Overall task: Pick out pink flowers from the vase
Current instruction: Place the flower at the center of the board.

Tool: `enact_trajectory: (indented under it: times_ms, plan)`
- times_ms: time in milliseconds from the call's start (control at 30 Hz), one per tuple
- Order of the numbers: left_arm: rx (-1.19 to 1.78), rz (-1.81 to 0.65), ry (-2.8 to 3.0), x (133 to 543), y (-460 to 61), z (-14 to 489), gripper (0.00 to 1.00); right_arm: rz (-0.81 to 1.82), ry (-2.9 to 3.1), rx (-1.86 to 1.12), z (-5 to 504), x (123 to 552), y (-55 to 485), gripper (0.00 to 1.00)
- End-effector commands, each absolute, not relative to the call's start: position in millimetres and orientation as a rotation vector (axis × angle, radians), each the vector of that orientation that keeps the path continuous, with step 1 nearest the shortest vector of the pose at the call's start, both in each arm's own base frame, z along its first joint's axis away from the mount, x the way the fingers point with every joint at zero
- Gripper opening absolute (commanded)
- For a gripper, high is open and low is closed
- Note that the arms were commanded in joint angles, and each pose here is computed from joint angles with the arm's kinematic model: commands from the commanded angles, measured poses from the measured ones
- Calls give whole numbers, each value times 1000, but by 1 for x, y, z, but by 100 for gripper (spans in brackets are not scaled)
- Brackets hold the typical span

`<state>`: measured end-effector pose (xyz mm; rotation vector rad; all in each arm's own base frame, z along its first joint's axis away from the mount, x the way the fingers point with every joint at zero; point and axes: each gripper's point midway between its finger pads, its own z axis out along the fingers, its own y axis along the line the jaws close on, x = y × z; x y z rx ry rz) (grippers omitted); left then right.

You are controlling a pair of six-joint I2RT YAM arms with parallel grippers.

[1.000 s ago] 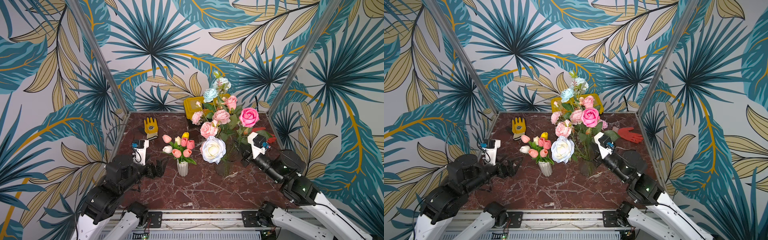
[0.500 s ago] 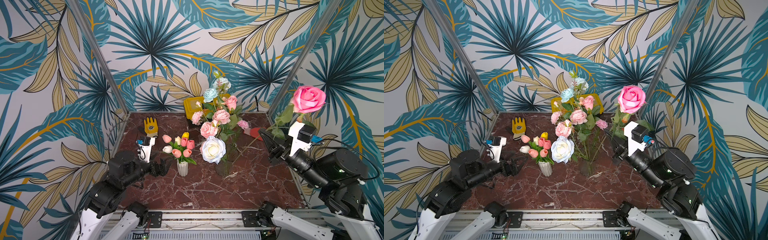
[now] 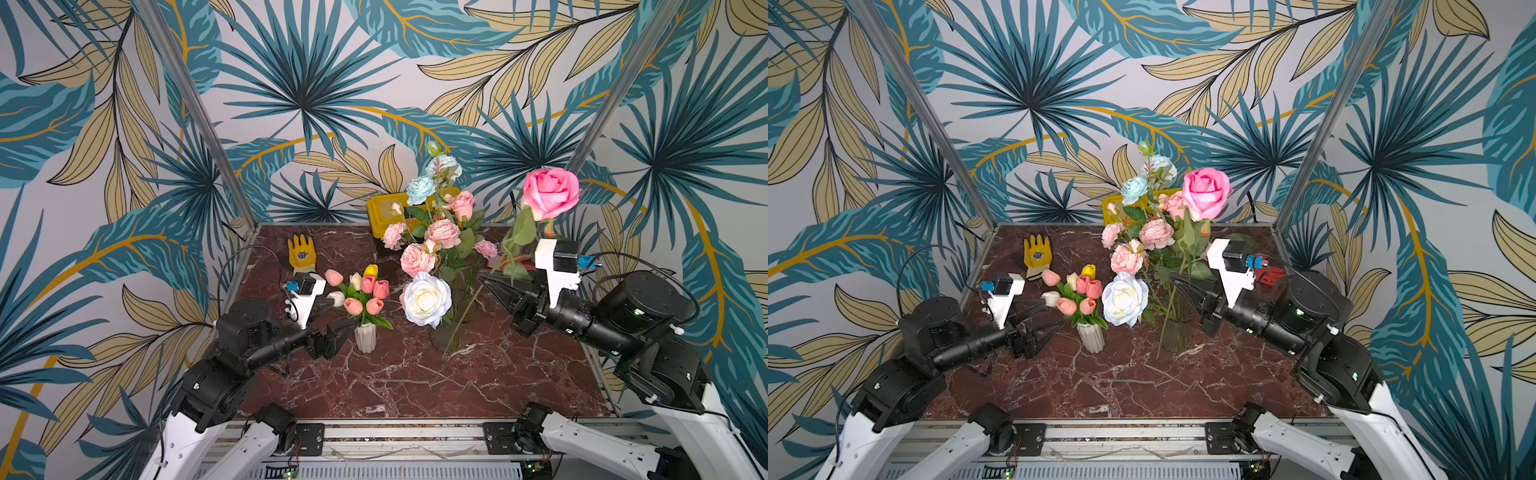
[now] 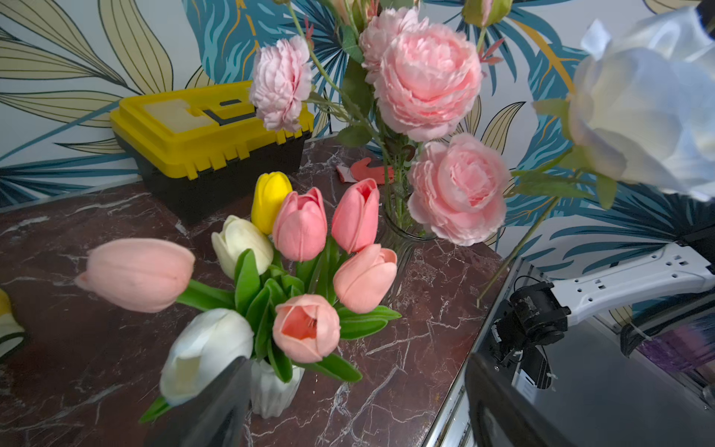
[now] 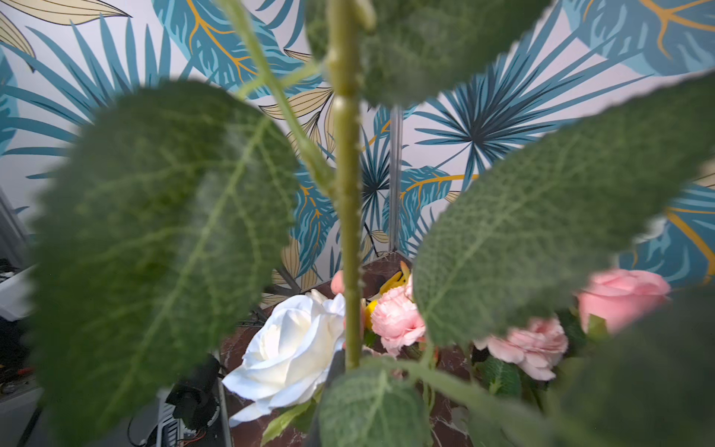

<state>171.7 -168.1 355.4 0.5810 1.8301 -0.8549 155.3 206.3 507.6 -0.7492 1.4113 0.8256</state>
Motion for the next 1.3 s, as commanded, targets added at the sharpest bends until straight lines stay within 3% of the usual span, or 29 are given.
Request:
enact_trajectory:
  times_ms: [0,400,633,1000,1267]
  plan:
    - [669,-890,1650,160,-176,393,86,973,1309,-793,527,135,217,0]
    - [787,-977,1518,158,-196,410,81,1104,1183,-1033,538,109,261,0]
    - [940,-1083,1411,146,-215,423,73,1108,1174,-1049,540,130,301,0]
    - [1034,-1192,1374,148,-232,429,71,1110,1156,-1004,547,158,346,0]
    - [1046,-1175,1368,150,-234,426,54,1108,1169,-960,547,170,355,0]
